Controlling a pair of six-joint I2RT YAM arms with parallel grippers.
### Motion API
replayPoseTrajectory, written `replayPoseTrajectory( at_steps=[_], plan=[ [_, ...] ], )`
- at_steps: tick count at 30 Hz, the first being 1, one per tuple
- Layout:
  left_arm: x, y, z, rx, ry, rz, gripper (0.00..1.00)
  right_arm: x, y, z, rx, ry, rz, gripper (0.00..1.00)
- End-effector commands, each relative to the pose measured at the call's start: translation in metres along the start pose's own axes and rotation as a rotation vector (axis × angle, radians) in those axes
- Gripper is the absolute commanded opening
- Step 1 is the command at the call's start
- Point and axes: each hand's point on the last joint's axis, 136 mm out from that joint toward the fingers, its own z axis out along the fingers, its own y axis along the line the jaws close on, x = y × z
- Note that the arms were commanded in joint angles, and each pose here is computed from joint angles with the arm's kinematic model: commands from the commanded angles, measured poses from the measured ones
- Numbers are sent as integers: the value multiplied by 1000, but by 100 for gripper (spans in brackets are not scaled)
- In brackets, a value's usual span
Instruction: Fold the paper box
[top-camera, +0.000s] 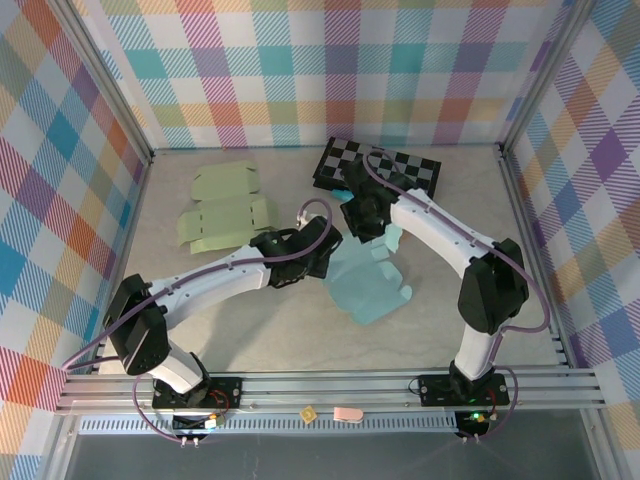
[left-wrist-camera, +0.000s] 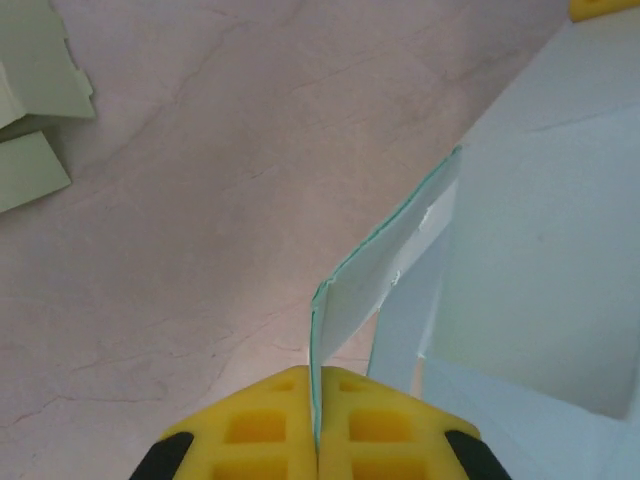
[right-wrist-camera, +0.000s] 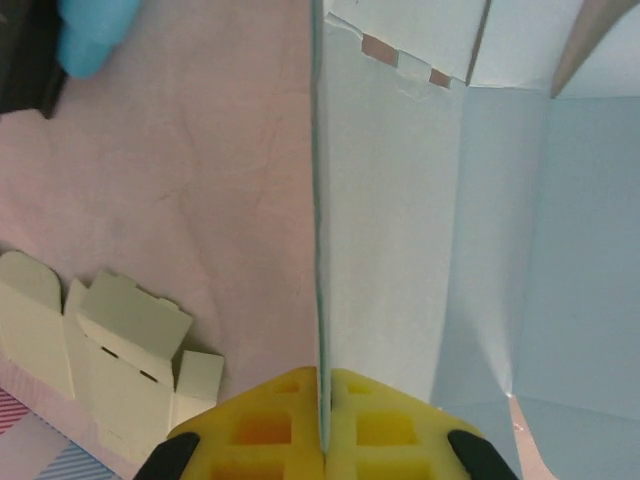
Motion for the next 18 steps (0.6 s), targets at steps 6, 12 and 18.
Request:
replayPoseTrajectory(
  at_steps=[6,12,18],
  plan=[
    [8,8,6,67,4,110,0,6,4,-14,-183,106,49,51],
    [10,24,15,126,38,172,0,3,2,-24,-412,136,55,74],
    [5,33,24,133,58,146,0,8,-5,-20,-470,204,127,73]
  ],
)
